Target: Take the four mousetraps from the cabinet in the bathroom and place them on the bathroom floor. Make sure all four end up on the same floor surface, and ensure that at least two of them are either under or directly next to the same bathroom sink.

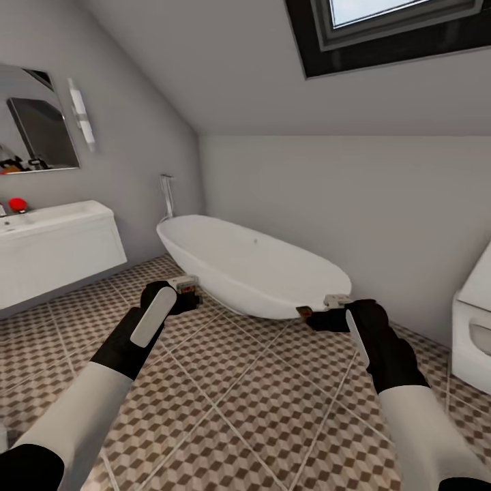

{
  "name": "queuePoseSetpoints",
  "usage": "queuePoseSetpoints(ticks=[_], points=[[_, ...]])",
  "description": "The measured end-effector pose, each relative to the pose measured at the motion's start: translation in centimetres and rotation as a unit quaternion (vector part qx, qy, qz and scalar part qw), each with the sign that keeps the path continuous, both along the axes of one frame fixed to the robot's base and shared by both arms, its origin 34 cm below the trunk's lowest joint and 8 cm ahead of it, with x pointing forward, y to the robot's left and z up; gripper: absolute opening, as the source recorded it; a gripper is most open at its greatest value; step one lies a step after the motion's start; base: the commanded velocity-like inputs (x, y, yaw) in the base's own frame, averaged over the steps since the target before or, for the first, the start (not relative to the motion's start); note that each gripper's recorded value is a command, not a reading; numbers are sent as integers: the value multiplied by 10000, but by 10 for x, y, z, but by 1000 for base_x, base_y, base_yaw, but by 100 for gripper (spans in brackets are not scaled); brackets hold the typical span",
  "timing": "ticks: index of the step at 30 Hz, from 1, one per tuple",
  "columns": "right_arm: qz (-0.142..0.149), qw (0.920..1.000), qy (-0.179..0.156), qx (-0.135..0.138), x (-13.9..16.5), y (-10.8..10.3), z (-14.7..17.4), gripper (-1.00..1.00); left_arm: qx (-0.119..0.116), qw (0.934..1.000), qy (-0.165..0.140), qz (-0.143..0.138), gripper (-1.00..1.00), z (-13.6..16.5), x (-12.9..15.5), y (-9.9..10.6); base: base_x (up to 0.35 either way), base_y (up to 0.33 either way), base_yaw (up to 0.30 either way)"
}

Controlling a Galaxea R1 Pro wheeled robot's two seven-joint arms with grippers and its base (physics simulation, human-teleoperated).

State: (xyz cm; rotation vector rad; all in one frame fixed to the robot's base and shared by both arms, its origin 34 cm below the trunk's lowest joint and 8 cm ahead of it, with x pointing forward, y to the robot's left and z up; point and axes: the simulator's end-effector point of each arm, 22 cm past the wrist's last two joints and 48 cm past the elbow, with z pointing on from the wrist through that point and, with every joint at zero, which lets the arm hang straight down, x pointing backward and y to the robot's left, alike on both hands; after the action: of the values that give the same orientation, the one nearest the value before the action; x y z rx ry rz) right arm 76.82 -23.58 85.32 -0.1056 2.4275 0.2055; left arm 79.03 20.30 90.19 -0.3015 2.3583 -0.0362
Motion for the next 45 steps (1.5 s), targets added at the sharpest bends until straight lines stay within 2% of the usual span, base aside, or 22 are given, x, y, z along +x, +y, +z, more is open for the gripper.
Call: queuePoseSetpoints(ticks=[45], points=[[-5,10000,2,-23,0,0,0,-100,0,10000,8,1,-100,-1,0,0,317,0,270]])
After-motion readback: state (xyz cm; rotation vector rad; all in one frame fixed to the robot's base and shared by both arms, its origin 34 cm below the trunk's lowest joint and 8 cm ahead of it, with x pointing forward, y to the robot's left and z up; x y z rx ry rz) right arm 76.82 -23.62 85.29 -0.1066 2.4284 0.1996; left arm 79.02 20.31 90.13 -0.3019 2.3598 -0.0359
